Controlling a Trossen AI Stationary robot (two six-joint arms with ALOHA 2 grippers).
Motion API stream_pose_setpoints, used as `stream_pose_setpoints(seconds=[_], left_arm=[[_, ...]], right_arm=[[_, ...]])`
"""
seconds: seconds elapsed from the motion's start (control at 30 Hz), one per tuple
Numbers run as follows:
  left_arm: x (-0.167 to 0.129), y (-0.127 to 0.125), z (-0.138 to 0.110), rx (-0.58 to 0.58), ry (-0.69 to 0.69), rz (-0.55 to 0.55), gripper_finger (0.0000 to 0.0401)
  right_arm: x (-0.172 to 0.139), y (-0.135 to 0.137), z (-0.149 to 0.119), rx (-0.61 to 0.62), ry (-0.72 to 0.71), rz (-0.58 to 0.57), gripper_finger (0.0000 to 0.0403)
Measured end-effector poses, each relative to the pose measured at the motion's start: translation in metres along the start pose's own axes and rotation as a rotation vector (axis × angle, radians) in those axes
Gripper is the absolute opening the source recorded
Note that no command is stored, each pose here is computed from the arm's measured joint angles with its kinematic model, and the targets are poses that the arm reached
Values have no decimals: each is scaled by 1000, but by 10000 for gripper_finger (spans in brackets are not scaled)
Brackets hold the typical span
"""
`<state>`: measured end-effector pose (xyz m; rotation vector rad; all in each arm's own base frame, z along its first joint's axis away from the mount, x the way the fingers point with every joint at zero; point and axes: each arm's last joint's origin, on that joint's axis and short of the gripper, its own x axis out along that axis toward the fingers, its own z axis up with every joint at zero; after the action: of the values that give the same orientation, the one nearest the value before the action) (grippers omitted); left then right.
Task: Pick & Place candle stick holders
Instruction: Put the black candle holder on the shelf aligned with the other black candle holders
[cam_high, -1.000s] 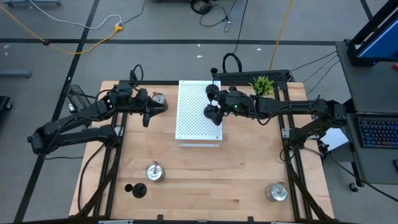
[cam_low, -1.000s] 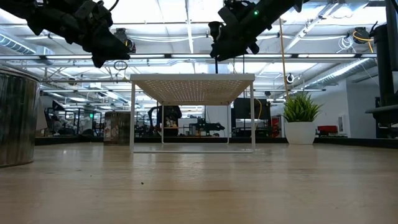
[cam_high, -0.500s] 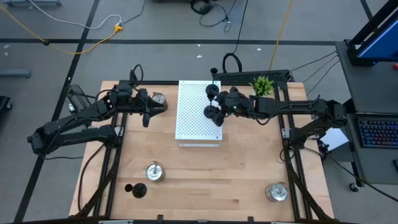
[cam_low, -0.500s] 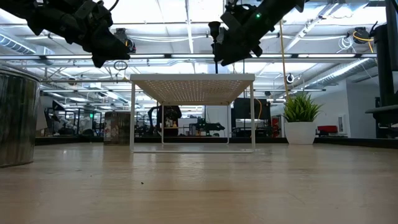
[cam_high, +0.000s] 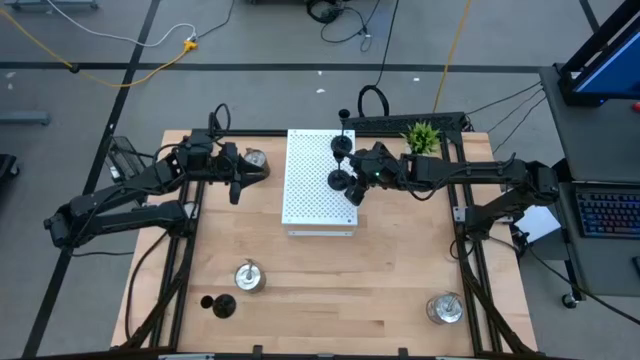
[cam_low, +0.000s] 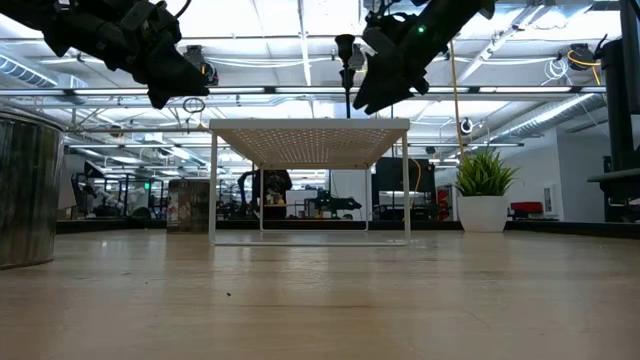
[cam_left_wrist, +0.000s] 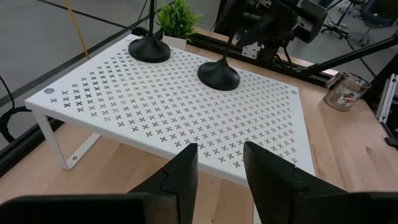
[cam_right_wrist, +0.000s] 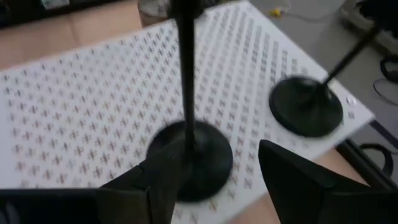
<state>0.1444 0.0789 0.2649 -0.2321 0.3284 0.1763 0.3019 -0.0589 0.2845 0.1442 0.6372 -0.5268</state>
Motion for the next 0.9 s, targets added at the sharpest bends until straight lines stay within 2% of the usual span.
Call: stream_pose_setpoints(seconds=[0.33,0.67,0.77,0.9], left_arm=[[0,0,0,0,0,3,134],[0,0,-1,-3,5,3,133],[0,0,-1,-2,5,3,133],[0,0,-1,-2,5,6,133]], right_arm=[[-16,-7,-9,26,102,-24,208],[-40,-20,-31,137,329,-113,206],[-46,-22,-34,147,353,-126,192],[-52,-24,-32,144,337,-122,150]])
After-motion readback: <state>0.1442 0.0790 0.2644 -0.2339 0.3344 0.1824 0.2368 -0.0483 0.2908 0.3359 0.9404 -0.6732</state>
